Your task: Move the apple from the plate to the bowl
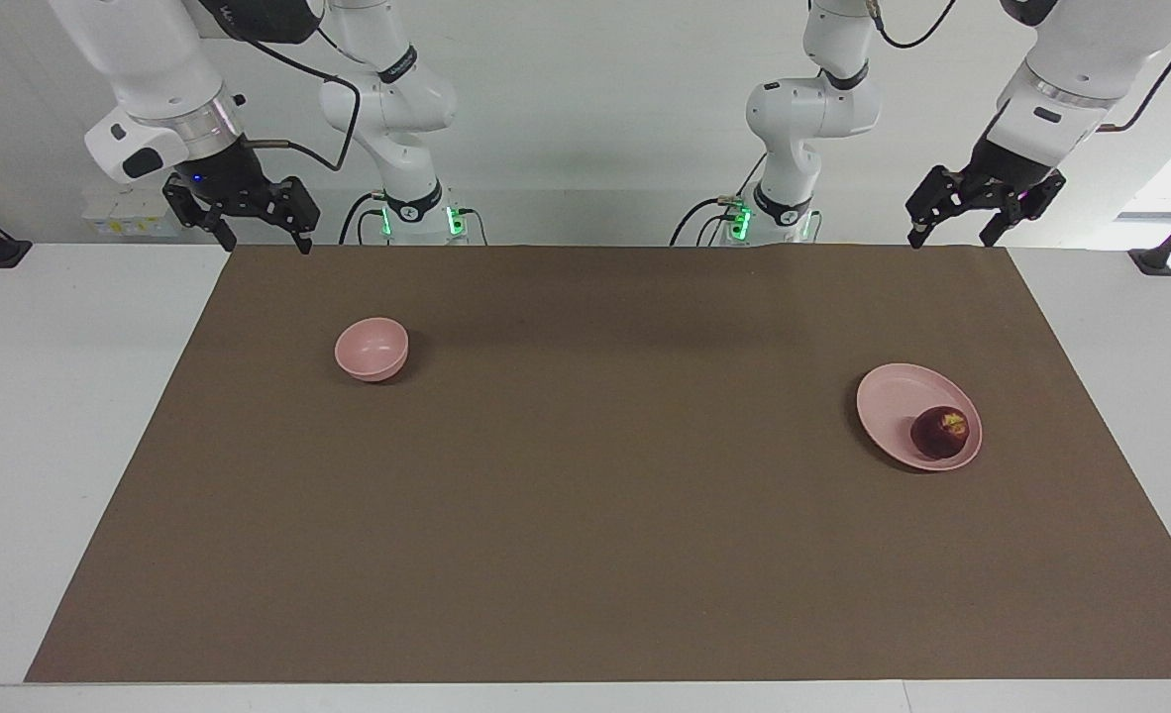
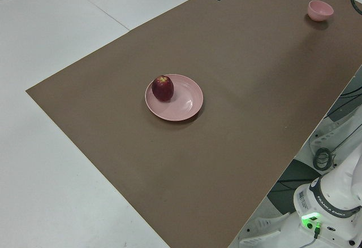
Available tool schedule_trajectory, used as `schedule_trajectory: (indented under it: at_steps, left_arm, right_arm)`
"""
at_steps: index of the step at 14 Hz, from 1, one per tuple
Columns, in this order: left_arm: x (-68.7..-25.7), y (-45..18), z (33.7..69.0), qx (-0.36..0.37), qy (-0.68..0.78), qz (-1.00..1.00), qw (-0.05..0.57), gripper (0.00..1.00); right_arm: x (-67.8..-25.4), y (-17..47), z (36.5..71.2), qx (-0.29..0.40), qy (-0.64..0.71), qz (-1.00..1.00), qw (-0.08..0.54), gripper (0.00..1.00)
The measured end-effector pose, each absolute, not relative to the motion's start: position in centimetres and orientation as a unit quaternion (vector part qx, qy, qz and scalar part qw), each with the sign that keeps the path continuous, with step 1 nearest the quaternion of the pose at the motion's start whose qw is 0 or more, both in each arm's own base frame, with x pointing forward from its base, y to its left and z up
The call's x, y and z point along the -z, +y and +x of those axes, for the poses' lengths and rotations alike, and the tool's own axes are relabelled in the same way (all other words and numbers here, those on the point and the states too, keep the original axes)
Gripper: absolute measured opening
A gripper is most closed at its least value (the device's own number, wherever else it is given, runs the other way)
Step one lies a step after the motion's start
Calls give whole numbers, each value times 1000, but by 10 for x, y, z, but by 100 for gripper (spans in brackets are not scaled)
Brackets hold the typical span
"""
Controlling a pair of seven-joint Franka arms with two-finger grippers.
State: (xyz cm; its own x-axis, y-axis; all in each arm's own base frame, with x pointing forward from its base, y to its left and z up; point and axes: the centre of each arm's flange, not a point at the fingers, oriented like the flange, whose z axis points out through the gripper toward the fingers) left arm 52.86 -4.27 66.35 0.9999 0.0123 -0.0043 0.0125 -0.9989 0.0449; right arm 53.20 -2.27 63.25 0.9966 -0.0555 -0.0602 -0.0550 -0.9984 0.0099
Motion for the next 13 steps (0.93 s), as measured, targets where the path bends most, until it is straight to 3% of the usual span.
schedule_trajectory:
  at_steps: [13]
  left_arm:
    - [-653,-36,531,0,13,1000,23,100]
  right_arm:
    - [-632,-23,532,30,-28,999,4,100]
